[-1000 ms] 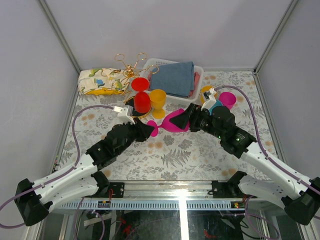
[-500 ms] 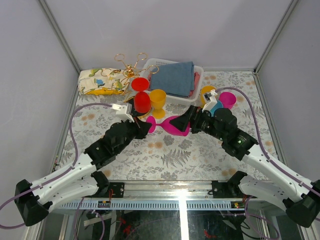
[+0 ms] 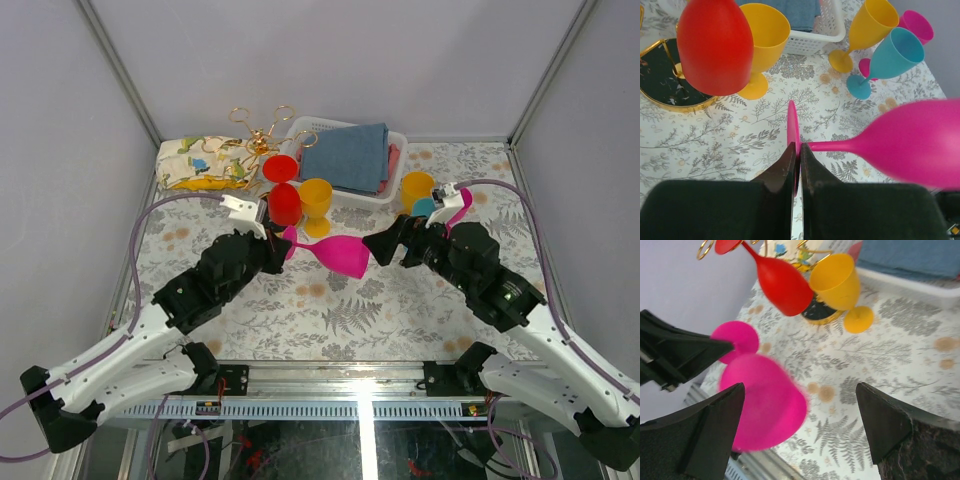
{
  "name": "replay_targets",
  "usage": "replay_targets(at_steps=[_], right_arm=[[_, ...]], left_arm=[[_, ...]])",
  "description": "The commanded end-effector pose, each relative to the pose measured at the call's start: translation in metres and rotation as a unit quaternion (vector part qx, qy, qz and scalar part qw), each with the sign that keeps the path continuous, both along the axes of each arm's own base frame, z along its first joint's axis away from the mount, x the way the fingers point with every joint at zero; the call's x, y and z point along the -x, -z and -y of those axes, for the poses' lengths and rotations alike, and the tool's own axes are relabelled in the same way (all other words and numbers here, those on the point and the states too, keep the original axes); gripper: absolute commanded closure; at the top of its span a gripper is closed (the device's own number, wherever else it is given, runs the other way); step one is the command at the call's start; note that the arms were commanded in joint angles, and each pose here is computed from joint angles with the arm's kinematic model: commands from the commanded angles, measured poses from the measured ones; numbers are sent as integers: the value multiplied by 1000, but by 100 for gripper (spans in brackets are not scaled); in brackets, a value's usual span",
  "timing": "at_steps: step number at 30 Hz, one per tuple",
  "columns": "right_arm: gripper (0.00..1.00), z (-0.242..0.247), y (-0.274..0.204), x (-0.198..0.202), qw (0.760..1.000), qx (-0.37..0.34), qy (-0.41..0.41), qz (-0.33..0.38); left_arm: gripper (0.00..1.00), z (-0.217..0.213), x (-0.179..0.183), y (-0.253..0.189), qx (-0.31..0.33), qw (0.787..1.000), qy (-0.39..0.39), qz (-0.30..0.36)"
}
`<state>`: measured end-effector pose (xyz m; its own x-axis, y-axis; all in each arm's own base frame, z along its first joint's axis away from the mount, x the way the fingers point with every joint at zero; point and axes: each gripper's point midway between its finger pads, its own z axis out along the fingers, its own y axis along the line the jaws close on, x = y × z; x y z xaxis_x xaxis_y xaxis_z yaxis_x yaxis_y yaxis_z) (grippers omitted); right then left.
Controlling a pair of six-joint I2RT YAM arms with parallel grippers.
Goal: Place the wine glass upside down on the wine glass rack
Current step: Adjust the wine glass.
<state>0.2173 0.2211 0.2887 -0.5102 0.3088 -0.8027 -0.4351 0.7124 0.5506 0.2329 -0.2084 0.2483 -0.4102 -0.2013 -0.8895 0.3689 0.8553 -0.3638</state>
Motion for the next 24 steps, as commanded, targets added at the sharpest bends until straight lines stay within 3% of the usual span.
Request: replay_targets(at_steps=[1, 10, 18, 24], right_arm=[[1, 29, -23, -12, 995, 55, 54, 67], [2, 38, -20, -20, 983, 138, 46, 111], [3, 17, -17, -13, 978, 175, -35, 111], [4, -4, 7, -17, 972, 199, -89, 88]], left_arm=[[100, 4, 7, -21, -48, 997, 52, 23], [100, -5, 5, -23, -136, 987, 75, 44], [100, -4, 0, -8, -190, 976, 94, 46], [100, 18, 11, 13, -212, 962, 174, 10]])
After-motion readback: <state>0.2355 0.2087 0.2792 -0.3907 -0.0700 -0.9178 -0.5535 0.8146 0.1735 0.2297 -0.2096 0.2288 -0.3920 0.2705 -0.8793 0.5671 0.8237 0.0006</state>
